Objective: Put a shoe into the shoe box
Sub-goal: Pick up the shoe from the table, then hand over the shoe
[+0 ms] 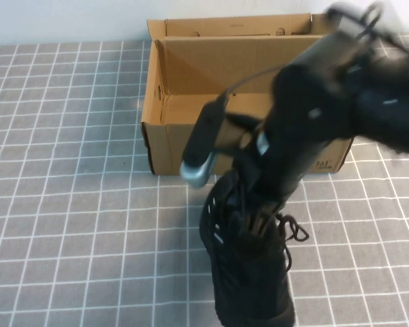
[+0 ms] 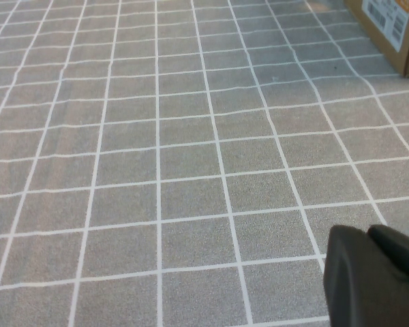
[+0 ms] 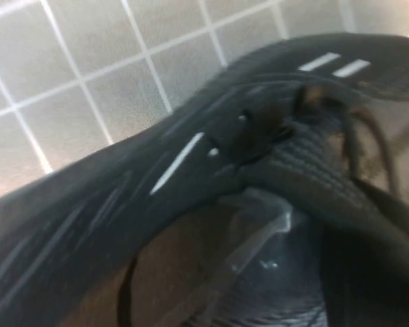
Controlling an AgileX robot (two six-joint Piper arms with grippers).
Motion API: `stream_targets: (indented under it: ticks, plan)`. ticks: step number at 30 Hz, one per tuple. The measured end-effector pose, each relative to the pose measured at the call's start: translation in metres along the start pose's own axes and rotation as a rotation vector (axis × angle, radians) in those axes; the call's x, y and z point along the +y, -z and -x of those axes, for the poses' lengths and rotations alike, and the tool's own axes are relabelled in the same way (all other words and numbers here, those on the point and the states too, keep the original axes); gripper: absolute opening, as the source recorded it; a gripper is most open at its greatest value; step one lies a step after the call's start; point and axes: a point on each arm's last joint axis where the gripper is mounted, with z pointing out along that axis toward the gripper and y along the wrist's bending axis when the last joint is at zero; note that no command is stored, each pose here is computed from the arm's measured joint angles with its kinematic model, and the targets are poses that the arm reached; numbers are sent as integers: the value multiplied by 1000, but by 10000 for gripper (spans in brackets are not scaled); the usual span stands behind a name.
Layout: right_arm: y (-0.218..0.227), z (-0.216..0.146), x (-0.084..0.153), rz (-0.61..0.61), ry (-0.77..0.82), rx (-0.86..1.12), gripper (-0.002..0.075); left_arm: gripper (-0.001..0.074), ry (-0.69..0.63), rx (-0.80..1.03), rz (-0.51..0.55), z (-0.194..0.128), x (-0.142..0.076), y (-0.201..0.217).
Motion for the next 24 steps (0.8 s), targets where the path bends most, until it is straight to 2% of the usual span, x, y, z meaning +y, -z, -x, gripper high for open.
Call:
stream_targets:
  ticks: [6,11,24]
  plan:
    - [69,-17,6,-48,-8,-116,-5,-1,0,0,0,0,0,0]
    - [105,-29,11,-85,6,-201,-5,-1,0,0,0,0,0,0]
    - [117,-34,13,-103,60,-227,-6,-1,0,0,0,0,0,0]
